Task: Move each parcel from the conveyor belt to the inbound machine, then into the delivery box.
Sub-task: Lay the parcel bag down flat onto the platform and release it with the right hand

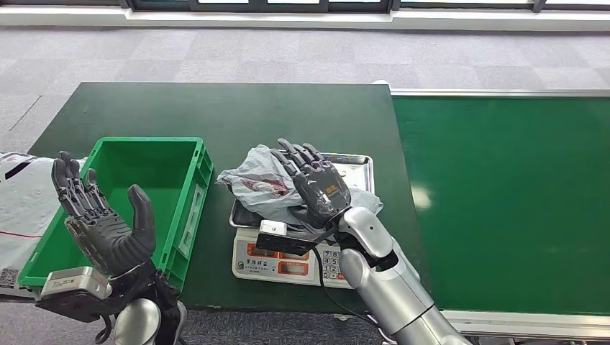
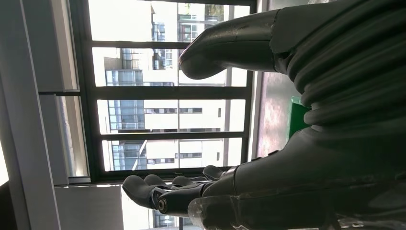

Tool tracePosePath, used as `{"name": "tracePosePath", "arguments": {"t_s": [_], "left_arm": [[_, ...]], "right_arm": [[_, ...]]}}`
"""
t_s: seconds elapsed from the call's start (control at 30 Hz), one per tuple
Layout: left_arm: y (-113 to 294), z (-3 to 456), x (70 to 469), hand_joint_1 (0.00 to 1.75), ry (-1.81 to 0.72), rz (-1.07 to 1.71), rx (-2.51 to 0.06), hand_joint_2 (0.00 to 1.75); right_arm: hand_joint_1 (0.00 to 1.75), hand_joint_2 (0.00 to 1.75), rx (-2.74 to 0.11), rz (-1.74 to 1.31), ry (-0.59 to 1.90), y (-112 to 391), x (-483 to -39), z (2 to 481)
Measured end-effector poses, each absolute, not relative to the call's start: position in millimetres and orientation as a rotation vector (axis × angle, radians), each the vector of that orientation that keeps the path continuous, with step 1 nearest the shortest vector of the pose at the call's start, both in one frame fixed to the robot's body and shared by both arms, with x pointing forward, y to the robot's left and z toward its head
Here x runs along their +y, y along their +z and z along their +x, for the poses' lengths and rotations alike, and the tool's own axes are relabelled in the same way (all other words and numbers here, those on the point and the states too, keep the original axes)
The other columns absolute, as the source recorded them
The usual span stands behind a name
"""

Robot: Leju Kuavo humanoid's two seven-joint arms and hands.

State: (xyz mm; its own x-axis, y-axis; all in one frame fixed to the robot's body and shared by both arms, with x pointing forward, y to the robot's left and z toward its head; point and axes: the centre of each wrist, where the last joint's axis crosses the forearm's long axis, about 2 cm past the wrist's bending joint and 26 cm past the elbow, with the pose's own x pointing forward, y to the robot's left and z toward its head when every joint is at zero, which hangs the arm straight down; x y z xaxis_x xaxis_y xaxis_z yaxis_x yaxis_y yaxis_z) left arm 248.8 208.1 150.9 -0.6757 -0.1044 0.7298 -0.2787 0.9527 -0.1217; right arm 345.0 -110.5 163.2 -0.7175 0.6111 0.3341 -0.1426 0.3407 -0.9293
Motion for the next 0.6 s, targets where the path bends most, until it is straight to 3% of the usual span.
{"name": "tracePosePath", "arguments": {"t_s": [0.6], "left_arm": [[151.2, 251.3, 207.7, 0.0, 0.284, 0.265, -2.311, 1.75]], "right_arm": [[0.0, 1.75, -1.95, -0.406, 1.449, 162.0, -110.6, 345.8]]}}
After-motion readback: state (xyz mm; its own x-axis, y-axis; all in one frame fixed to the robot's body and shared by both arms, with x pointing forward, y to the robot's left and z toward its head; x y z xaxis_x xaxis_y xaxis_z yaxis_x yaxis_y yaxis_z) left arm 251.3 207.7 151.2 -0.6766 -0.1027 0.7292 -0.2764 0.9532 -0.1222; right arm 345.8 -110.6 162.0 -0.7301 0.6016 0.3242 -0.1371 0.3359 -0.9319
